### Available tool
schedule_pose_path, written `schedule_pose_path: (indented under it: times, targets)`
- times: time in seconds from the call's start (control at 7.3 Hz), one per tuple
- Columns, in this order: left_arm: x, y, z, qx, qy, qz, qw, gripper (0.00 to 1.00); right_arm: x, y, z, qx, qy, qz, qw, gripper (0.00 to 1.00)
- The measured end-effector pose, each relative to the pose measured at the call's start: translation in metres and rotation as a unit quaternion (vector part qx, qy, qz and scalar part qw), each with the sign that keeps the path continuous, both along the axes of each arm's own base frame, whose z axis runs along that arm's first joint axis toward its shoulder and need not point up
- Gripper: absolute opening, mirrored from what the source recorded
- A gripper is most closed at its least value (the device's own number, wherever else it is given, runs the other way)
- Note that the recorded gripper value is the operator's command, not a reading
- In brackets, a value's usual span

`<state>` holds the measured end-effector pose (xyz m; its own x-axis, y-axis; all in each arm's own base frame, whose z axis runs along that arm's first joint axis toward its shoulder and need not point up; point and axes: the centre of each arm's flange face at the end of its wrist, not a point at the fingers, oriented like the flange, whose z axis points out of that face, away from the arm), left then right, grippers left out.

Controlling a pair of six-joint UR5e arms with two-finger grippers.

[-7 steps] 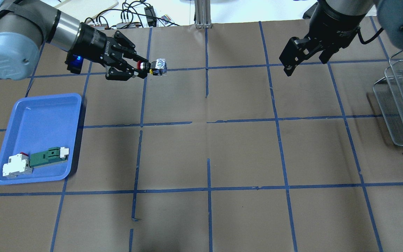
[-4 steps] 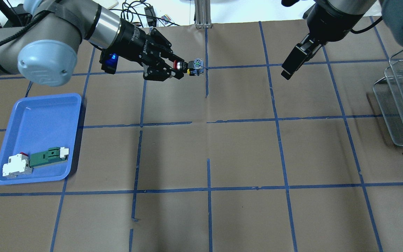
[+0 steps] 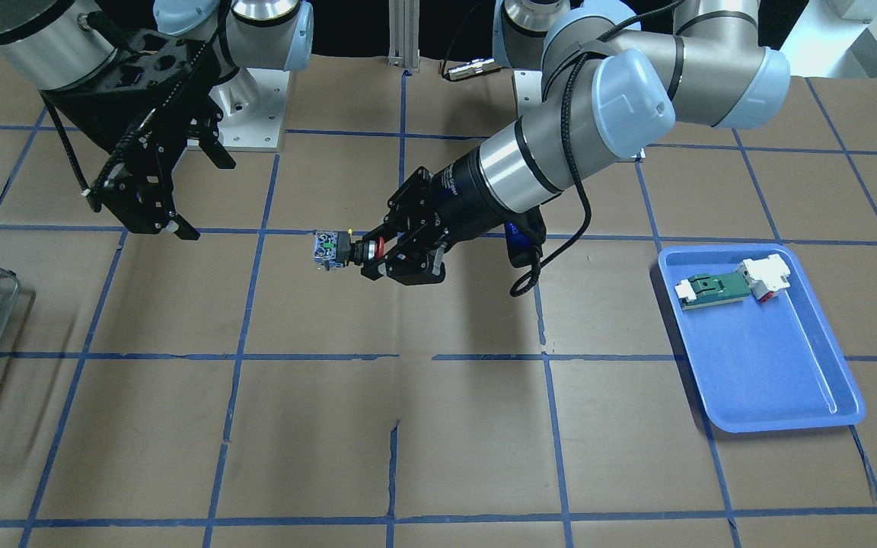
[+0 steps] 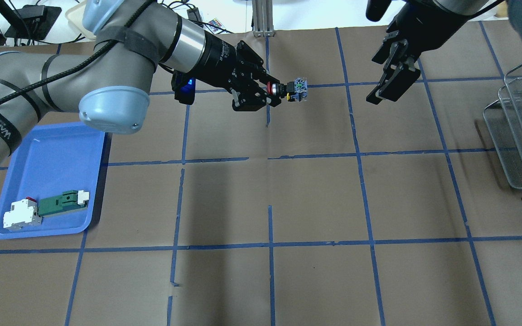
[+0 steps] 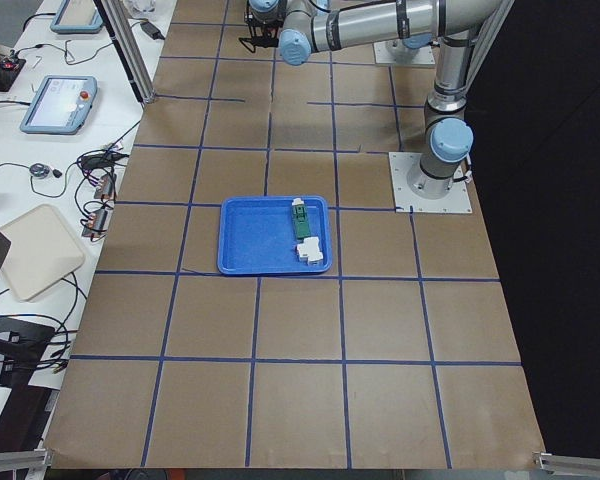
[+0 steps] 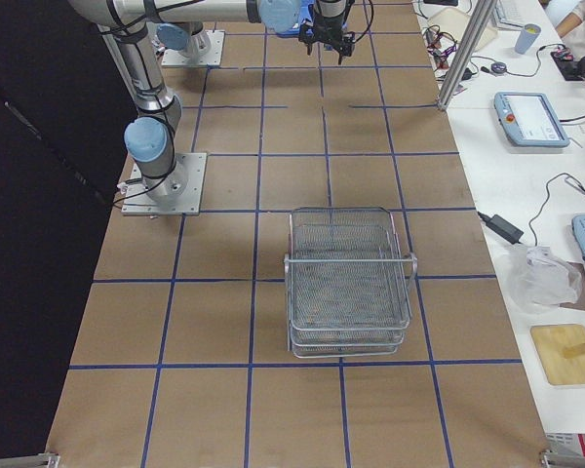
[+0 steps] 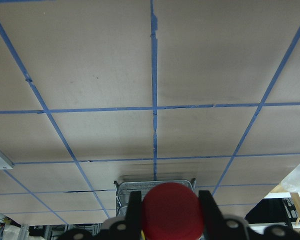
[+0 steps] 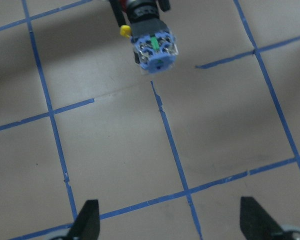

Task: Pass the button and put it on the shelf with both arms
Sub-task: 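Lift the button and carry it toward the right gripper, then close the right gripper on the button body below the left gripper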

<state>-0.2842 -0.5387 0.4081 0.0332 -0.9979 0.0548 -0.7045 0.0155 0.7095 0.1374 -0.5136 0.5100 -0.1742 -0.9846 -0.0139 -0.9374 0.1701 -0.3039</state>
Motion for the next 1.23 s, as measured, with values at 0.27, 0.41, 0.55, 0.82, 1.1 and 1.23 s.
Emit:
schedule_pose_path:
  times: [0.27, 0.41, 0.55, 0.82, 1.1, 1.23]
  targets:
    - [-0.015, 0.005, -0.001, -0.002, 0.004, 0.004, 1.0, 0.0, 0.006, 0.003, -0.004, -0.013, -0.023, 0.1, 0.9946, 1.0]
    - [-0.021, 0.009, 0.0, -0.002, 0.005, 0.002, 1.0, 0.0, 0.009, 0.004, -0.007, -0.01, -0.034, 0.123, 0.9918, 1.0]
    - [-0.025, 0.012, 0.002, -0.002, 0.005, 0.001, 1.0, 0.0, 0.012, 0.004, -0.007, -0.013, -0.046, 0.129, 0.9904, 1.0]
    - [-0.03, 0.016, 0.004, -0.002, 0.005, -0.002, 1.0, 0.0, 0.016, -0.006, -0.013, -0.009, -0.063, 0.116, 0.9913, 1.0]
    - [-0.034, 0.018, 0.005, -0.001, 0.004, -0.003, 1.0, 0.0, 0.022, -0.012, -0.02, -0.001, -0.066, 0.097, 0.993, 1.0]
    - [-0.034, 0.019, 0.004, 0.0, 0.003, -0.002, 1.0, 0.0, 0.031, -0.014, -0.022, 0.0, -0.065, 0.094, 0.9934, 1.0]
